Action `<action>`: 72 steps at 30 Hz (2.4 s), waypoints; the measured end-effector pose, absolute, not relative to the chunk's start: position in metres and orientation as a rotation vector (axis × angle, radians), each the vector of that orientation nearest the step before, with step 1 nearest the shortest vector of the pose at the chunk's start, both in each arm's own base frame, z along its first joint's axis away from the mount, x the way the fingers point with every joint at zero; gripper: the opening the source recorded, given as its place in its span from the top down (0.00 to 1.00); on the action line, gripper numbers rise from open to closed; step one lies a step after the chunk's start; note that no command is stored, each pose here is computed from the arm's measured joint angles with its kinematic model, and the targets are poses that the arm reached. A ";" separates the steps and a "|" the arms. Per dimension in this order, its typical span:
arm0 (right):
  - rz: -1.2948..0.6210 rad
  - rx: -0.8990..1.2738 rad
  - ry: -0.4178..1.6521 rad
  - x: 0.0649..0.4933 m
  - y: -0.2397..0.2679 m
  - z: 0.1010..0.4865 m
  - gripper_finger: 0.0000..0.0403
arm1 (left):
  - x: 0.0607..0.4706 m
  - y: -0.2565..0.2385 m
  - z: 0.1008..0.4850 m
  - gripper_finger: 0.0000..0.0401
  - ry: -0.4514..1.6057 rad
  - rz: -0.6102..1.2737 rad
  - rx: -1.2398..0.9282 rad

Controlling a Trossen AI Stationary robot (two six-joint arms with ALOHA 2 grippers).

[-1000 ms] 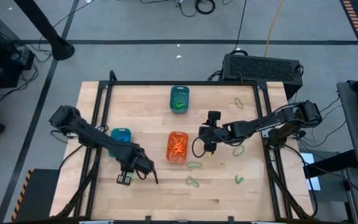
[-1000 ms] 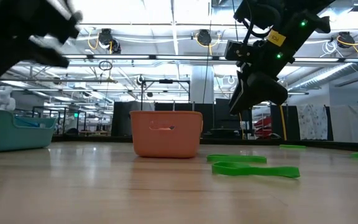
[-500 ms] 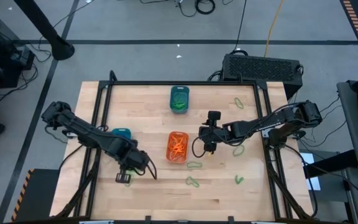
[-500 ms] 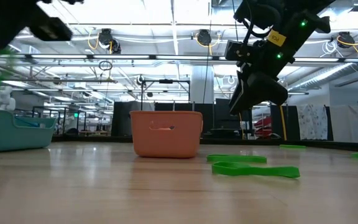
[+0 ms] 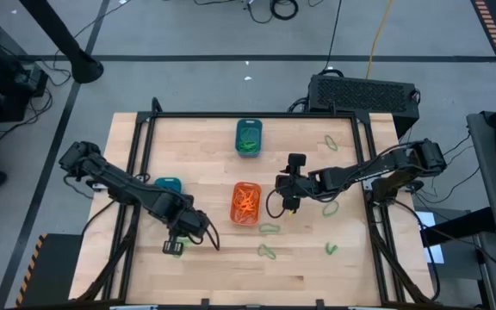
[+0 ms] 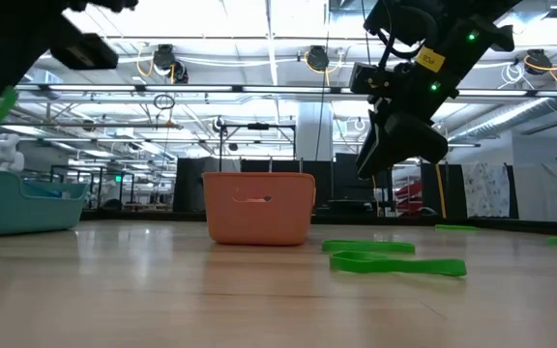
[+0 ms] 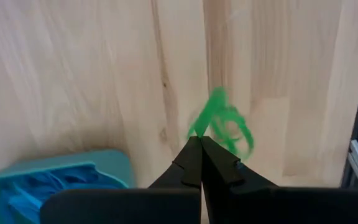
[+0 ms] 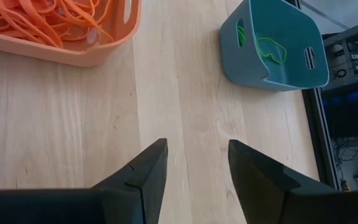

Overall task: Sort rubber bands into baskets
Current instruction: Put the green rubber band into the blue bin

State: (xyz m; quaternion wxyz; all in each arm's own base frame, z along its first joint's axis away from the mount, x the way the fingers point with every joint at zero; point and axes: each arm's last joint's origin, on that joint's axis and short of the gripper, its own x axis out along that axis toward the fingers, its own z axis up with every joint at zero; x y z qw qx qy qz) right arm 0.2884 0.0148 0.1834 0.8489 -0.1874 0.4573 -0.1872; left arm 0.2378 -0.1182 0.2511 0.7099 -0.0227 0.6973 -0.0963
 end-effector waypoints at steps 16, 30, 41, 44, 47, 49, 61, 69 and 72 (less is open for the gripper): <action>-0.394 -0.395 0.964 0.288 0.015 0.183 0.60 | 0.233 -0.122 0.218 1.00 1.587 -0.331 -0.212; -0.395 -0.394 0.963 0.288 0.015 0.183 0.60 | 0.211 -0.114 0.154 1.00 1.630 -0.345 -0.337; -0.396 -0.393 0.963 0.288 0.015 0.183 0.60 | 0.200 -0.095 0.157 1.00 1.783 -0.118 -0.253; -0.395 -0.393 0.963 0.288 0.015 0.183 0.60 | 0.195 -0.089 0.167 1.00 1.837 -0.055 -0.204; -0.395 -0.394 0.963 0.288 0.015 0.183 0.60 | 0.198 -0.088 0.177 1.00 1.823 -0.040 -0.172; -0.395 -0.394 0.963 0.288 0.015 0.183 0.60 | 0.201 -0.090 0.187 1.00 1.799 -0.056 -0.160; -0.395 -0.394 0.963 0.288 0.015 0.183 0.60 | 0.241 -0.108 0.267 1.00 1.531 -0.230 -0.224; -0.395 -0.395 0.965 0.288 0.015 0.183 0.60 | 0.241 -0.107 0.269 1.00 1.514 -0.199 -0.203; -0.395 -0.396 0.968 0.288 0.015 0.183 0.60 | 0.237 -0.105 0.255 1.00 1.556 -0.178 -0.188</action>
